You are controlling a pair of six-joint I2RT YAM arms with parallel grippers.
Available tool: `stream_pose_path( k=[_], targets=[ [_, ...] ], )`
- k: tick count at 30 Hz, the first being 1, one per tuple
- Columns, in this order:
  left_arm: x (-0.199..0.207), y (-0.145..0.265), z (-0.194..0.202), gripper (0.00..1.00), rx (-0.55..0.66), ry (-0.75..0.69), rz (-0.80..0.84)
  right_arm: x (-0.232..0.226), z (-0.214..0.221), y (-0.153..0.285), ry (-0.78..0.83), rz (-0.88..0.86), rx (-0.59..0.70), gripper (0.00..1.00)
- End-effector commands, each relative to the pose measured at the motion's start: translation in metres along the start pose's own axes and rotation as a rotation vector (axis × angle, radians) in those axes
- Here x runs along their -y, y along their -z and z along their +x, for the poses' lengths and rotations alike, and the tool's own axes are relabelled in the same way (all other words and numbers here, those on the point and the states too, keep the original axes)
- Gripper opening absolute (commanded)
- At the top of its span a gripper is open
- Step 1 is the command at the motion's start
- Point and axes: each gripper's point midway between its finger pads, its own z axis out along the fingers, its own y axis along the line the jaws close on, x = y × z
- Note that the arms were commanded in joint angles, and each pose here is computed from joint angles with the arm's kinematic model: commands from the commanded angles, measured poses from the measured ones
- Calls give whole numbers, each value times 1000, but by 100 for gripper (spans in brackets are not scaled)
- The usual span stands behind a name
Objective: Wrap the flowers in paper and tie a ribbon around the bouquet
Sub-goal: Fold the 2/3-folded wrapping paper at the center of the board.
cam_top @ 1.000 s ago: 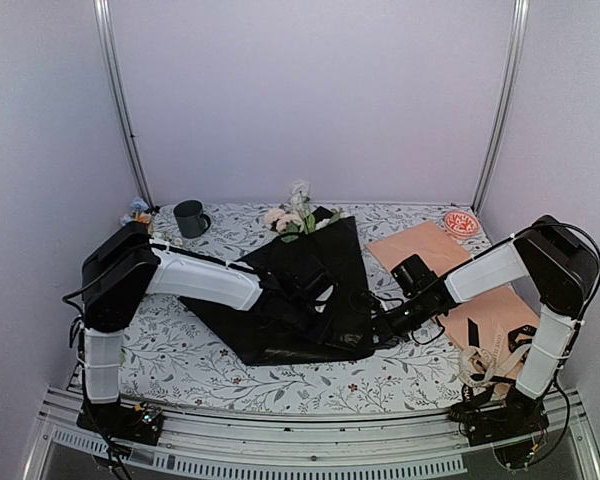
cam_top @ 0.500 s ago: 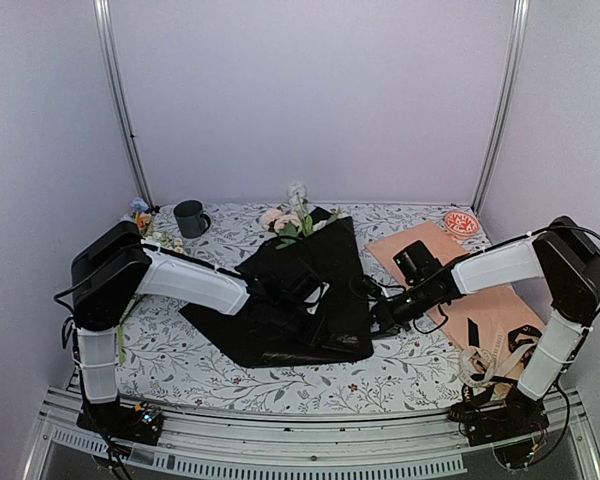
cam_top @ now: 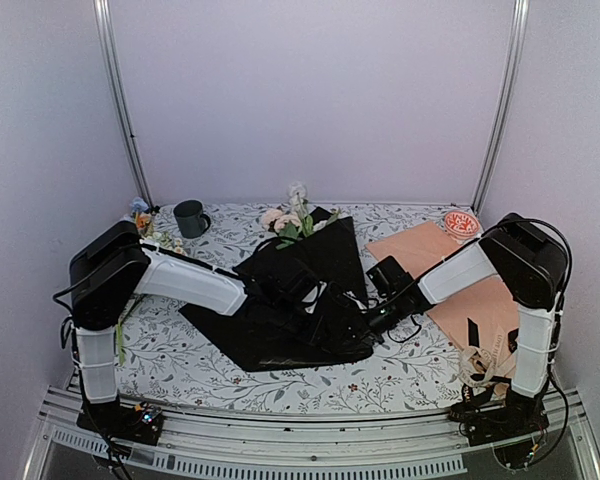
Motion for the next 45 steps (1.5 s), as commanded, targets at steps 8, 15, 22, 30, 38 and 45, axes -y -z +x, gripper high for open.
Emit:
stream_pose_path(
  k=[8,15,22,30,38,45],
  targets=[
    [-28,88,3,54,93,171,-124,68,30,-9,-103,262,-20,0],
    [-63,136,95,62,61,569,-161,55,20,-23,-69,225,-19,0],
    [-26,148,107,67,246,812,-166,39,33,-43,-103,190,-45,0],
    [-16,108,139,79,319,1061,-355,20,30,-58,-152,143,13,0],
    [-24,90,153,77,411,1250,-388,13,36,-61,-176,153,50,1],
    [-58,104,187,64,471,1331,-498,6,34,-58,-172,152,63,0]
  ],
)
